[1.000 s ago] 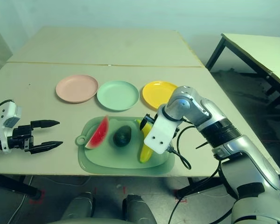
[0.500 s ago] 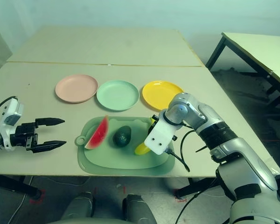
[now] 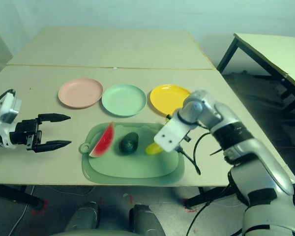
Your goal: Place the fruits into color-matched plates.
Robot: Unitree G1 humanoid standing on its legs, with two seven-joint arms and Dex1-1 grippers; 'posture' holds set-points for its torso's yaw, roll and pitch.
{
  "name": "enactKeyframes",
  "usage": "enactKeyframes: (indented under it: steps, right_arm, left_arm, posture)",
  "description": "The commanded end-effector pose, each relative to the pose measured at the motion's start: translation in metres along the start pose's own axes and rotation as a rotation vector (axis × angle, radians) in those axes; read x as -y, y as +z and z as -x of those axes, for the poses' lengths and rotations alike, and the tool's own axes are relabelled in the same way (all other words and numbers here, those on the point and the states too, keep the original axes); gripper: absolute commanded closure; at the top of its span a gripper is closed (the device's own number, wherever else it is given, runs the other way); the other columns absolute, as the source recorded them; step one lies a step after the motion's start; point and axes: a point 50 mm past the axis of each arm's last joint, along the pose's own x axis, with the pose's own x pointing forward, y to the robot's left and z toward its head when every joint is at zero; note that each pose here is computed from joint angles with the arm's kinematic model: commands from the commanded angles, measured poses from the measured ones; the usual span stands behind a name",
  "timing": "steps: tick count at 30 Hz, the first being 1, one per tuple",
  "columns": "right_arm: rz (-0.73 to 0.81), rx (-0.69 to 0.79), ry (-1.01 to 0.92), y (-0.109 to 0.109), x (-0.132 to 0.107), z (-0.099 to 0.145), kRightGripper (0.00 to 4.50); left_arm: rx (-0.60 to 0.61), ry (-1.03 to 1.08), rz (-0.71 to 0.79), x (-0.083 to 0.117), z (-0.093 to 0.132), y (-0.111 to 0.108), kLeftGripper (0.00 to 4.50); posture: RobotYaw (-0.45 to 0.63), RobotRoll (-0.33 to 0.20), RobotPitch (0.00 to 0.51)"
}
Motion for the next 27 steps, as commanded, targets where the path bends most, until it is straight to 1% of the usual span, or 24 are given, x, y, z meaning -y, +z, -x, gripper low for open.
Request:
enactKeyframes:
  steps: [1, 6, 8, 10, 15, 21, 22, 23, 24, 25, 27]
  right_arm:
    - [-0.046, -0.064, 0.000, -0.015, 0.000, -0.001, 2.81]
    - [-0.121, -0.160, -0.096, -0.027, 0.014, 0.000, 2.81]
    - [-0.130, -0.214, -0.170, -0.031, 0.019, -0.006, 2.81]
    - [-0.102, -0.281, -0.186, -0.034, 0.018, -0.015, 2.81]
    - [-0.140, -0.324, -0.292, -0.034, 0.025, -0.030, 2.81]
    - [-0.165, -0.351, -0.322, -0.036, 0.023, -0.039, 2.81]
    - [-0.160, -0.358, -0.316, -0.037, 0.022, -0.040, 2.10]
    - [-0.161, -0.361, -0.314, -0.037, 0.021, -0.040, 1.91]
    - [-0.164, -0.363, -0.313, -0.038, 0.020, -0.040, 1.53]
    - [-0.167, -0.364, -0.313, -0.038, 0.019, -0.040, 1.24]
    - [-0.165, -0.374, -0.303, -0.041, 0.017, -0.039, 0.42]
  left_arm:
    - [-0.008, 0.009, 0.017, 0.001, -0.004, -0.003, 0.00]
    - [-0.013, 0.023, 0.027, 0.002, -0.004, -0.006, 0.00]
    - [-0.021, 0.032, 0.033, 0.002, -0.002, -0.008, 0.00]
    - [-0.041, 0.048, 0.034, 0.002, 0.000, -0.013, 0.00]
    - [-0.059, 0.062, 0.020, 0.002, 0.003, -0.018, 0.00]
    - [-0.067, 0.055, 0.014, 0.003, 0.005, -0.020, 0.00]
    - [-0.066, 0.054, 0.015, 0.003, 0.004, -0.020, 0.00]
    - [-0.066, 0.052, 0.016, 0.004, 0.004, -0.020, 0.00]
    - [-0.065, 0.051, 0.018, 0.005, 0.004, -0.021, 0.00]
    - [-0.064, 0.051, 0.019, 0.005, 0.004, -0.021, 0.00]
    - [-0.073, 0.048, 0.011, 0.005, 0.003, -0.021, 0.00]
  posture:
    - [0.04, 0.000, 0.066]
    - [0.05, 0.000, 0.067]
    - [0.06, 0.000, 0.070]
    - [0.07, 0.000, 0.072]
    - [0.08, 0.000, 0.077]
    - [0.08, 0.000, 0.078]
    - [0.08, 0.000, 0.078]
    - [0.08, 0.000, 0.078]
    - [0.08, 0.000, 0.077]
    - [0.08, 0.000, 0.077]
    - [0.07, 0.000, 0.079]
